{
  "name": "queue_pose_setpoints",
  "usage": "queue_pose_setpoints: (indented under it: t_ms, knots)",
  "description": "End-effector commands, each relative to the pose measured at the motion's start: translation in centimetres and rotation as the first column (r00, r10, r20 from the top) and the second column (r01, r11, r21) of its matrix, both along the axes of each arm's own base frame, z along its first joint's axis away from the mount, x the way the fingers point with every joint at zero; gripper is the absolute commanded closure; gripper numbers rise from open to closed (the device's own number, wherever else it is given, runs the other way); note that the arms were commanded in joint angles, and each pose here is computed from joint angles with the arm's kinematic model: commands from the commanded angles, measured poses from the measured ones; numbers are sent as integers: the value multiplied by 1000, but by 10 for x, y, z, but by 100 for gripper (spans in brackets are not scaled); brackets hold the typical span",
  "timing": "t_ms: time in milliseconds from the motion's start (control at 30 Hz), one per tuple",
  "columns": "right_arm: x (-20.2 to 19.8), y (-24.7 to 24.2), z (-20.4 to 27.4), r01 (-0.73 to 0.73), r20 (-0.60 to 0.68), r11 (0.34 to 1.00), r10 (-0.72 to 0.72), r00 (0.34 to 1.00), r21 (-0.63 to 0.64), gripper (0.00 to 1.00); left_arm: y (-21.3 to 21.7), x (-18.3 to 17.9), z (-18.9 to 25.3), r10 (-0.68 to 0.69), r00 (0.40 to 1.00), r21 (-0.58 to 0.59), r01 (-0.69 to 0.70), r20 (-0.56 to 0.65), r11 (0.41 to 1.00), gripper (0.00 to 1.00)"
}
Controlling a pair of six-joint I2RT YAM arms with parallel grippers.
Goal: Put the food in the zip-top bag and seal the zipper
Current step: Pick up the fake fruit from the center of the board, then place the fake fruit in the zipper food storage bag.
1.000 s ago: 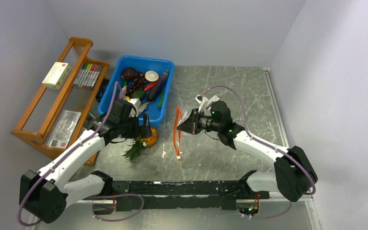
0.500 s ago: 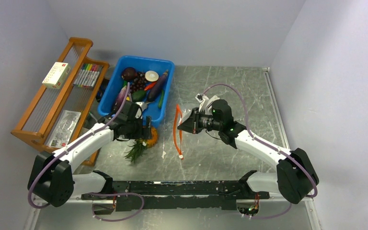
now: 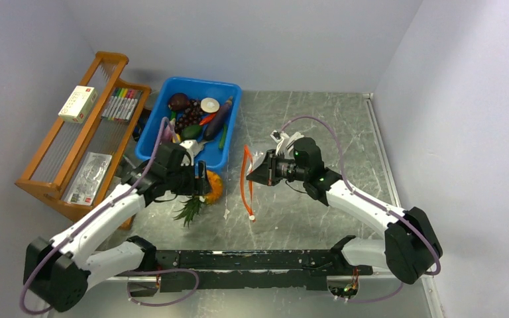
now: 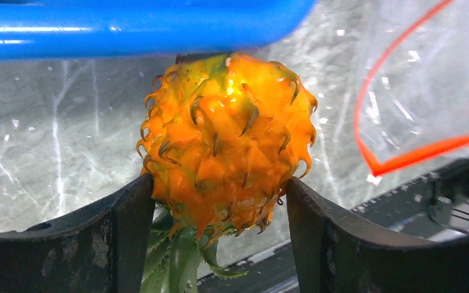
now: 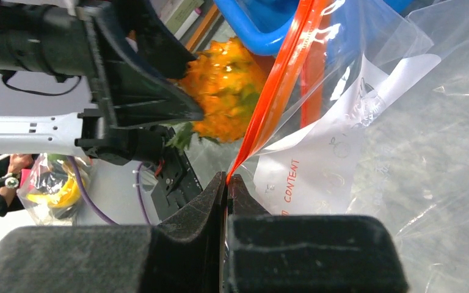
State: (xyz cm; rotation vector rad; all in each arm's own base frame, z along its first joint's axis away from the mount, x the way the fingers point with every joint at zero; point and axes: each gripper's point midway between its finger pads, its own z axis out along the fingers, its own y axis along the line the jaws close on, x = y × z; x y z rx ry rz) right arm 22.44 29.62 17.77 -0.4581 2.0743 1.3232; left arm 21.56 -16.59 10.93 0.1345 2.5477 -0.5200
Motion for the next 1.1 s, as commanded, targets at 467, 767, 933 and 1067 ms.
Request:
queue_pose_setpoints:
  t_ms: [467,767,933,1067]
  knots:
    - [-20,13,61,-178,119,973,161,980,146,100,-68,-52,112,-229,946,-532,320,231,784,62]
    - [-34,26,73,-262,136,957,245,960,127,100,-77,-51,111,-283,912,-532,403,296,744,59]
    - [-49,39,72,-333,140,938,319,937,94,100,-68,-32,92,-215,948,-463,303,235,833,62]
    - [-55,46,68,-356,125,932,345,930,73,100,-56,-20,93,-138,959,-413,233,247,881,64]
